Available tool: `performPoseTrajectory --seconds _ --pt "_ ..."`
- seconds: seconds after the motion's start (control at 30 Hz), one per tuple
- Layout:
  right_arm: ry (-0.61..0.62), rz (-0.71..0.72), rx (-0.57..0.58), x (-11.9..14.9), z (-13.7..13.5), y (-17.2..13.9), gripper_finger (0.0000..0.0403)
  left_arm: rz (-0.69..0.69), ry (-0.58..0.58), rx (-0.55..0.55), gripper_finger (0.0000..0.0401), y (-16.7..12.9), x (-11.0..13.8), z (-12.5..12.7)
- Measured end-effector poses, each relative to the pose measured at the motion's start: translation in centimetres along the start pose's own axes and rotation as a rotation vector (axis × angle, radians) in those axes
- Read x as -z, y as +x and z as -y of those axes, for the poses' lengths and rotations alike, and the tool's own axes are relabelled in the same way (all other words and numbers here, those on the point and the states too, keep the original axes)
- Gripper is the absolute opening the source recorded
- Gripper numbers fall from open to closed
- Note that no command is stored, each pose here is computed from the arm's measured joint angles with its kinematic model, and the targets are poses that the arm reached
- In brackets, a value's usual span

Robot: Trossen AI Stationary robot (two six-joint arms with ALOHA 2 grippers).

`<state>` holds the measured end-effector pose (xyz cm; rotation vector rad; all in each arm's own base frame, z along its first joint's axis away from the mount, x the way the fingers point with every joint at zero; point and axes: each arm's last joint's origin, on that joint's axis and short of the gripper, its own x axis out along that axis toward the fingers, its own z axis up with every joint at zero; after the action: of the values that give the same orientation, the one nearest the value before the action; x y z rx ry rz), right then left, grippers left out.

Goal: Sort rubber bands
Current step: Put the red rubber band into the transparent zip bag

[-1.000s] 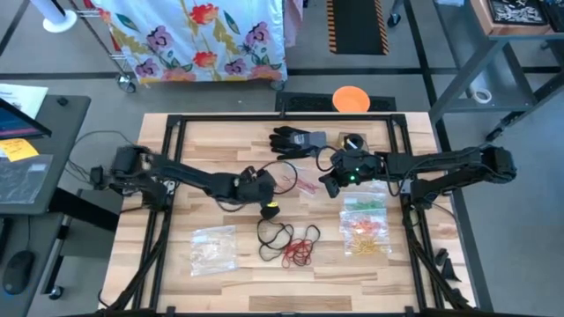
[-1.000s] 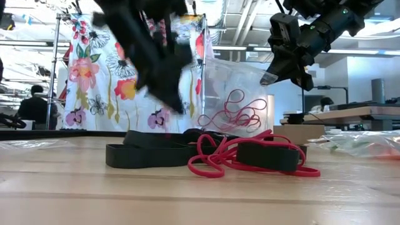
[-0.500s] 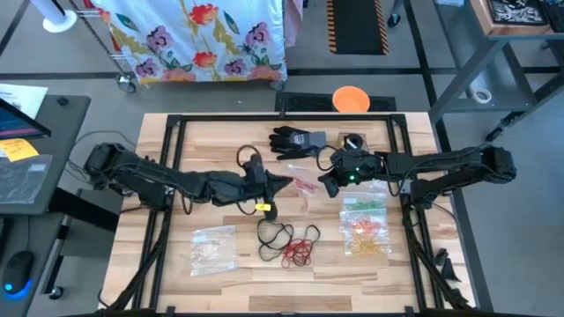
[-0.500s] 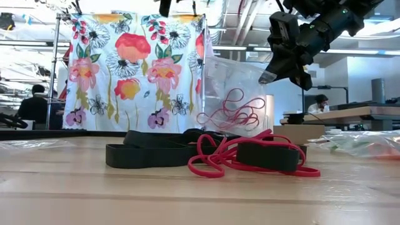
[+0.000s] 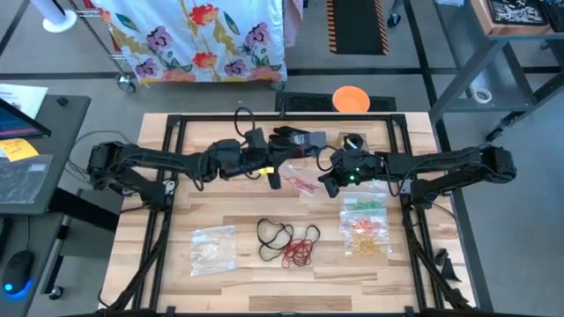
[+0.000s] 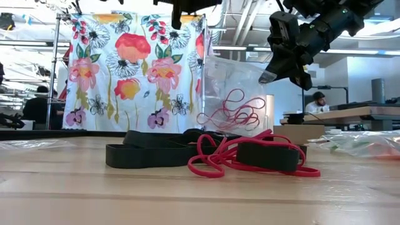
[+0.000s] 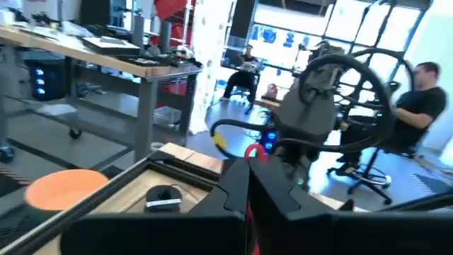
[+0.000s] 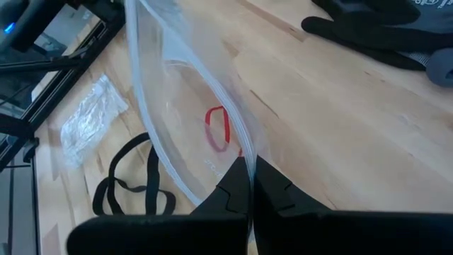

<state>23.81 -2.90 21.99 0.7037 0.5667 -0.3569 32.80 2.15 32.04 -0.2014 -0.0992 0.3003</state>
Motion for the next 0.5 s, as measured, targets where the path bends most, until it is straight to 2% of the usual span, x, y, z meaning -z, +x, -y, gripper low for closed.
performPoseTrajectory --seconds 0.33,0.5 --pt "0.0 0.0 0.0 0.0 0.0 0.0 0.0 0.064 -0.045 0.082 0.0 -0.2 -0.6 1.0" --pt "0.0 0.002 -0.001 0.0 0.0 0.0 0.0 0.071 -0.085 0.047 0.0 1.2 1.2 1.3"
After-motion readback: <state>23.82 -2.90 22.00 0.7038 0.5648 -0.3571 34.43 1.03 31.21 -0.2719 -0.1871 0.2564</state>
